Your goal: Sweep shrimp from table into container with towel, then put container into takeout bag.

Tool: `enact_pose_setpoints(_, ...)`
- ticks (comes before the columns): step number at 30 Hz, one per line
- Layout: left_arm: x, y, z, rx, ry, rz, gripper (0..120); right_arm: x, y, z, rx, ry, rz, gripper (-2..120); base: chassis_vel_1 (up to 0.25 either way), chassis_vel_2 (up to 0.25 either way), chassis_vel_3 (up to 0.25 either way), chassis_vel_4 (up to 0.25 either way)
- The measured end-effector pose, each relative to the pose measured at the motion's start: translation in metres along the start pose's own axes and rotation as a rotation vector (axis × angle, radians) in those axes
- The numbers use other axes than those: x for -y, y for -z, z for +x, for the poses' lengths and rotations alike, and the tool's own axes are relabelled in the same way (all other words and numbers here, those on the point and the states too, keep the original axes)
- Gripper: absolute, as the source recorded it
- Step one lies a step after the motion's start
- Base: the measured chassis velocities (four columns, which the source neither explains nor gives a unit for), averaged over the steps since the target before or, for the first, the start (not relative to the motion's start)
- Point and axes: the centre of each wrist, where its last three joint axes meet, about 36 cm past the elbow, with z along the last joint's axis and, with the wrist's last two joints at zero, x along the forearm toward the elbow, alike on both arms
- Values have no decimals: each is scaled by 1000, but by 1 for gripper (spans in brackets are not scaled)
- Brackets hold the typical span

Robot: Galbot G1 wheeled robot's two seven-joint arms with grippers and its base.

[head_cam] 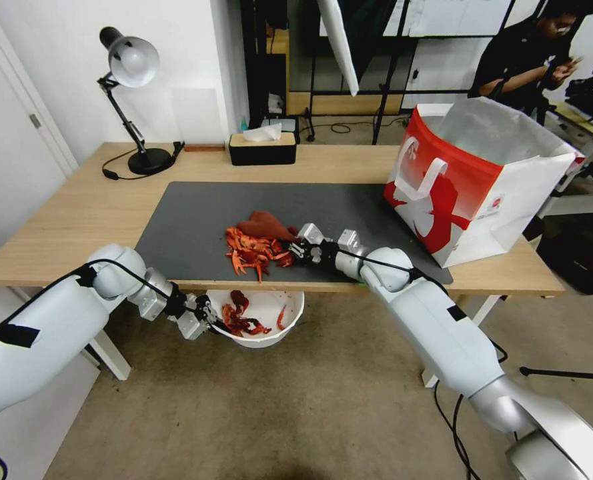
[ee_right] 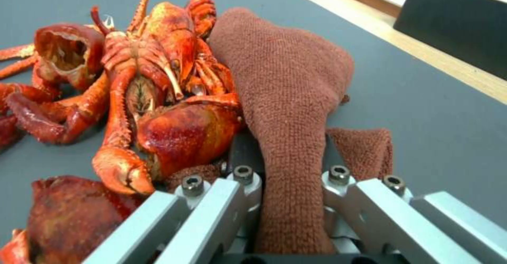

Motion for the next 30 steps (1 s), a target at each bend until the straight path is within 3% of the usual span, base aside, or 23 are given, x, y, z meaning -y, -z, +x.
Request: enact_pose_setpoints(30, -2, -3, 3, -7, 6, 4, 0, -39, 3, 26, 24, 45, -12, 6, 0, 0, 0, 0)
